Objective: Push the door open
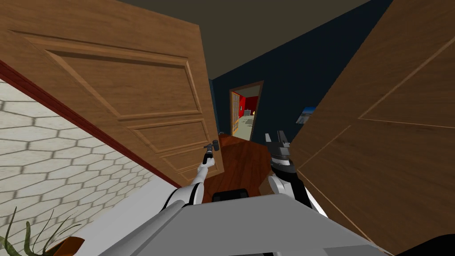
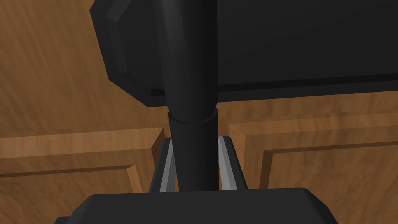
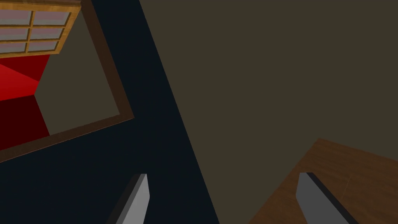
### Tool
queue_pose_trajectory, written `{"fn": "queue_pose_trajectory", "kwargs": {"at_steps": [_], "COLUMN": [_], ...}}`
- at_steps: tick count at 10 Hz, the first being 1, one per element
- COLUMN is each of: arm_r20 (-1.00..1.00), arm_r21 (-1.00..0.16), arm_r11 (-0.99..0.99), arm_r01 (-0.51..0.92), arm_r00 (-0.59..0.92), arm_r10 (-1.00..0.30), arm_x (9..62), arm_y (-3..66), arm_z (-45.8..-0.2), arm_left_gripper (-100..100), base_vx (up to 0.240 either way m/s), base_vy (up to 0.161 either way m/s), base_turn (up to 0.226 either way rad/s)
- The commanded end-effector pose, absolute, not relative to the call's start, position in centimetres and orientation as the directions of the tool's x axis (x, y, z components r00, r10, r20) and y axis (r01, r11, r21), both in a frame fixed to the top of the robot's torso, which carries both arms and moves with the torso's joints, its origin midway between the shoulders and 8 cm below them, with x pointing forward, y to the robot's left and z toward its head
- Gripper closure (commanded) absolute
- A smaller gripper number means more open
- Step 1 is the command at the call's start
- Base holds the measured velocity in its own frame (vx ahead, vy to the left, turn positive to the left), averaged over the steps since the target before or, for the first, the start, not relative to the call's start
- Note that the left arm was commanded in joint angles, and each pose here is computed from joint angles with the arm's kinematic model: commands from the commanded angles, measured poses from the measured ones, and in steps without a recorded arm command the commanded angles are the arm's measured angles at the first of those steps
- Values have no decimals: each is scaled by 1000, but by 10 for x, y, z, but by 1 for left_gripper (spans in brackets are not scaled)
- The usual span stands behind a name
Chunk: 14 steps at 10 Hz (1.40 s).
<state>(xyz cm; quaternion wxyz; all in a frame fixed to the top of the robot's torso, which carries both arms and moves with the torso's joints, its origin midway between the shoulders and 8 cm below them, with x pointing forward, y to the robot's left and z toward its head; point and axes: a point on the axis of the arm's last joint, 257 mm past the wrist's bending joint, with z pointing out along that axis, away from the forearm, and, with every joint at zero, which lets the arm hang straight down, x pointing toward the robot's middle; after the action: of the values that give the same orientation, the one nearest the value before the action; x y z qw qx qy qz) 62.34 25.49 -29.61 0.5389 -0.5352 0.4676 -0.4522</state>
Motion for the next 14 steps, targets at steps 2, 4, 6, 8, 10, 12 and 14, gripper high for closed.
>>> {"fn": "queue_pose_trajectory", "kwargs": {"at_steps": [2,4,6,8,10,12,14], "arm_r20": [-36,-39,-41,-42,-42,-42,-40], "arm_r21": [-999,-999,-999,-999,-999,-999,-999], "arm_r11": [38,40,43,43,43,43,41], "arm_r01": [6,6,7,7,7,7,7], "arm_r00": [155,145,134,122,104,97,84], "arm_r10": [-987,-989,-990,-992,-994,-994,-996], "arm_x": [625,626,627,627,628,628,629], "arm_y": [265,261,257,252,242,239,232], "arm_z": [-288,-287,-287,-287,-287,-287,-288], "arm_left_gripper": [100,100,100,100,100,100,100], "base_vx": [134,75,79,79,94,58,66], "base_vy": [36,1,-5,-14,-13,-21,-26], "base_turn": [173,101,153,133,152,84,97]}}
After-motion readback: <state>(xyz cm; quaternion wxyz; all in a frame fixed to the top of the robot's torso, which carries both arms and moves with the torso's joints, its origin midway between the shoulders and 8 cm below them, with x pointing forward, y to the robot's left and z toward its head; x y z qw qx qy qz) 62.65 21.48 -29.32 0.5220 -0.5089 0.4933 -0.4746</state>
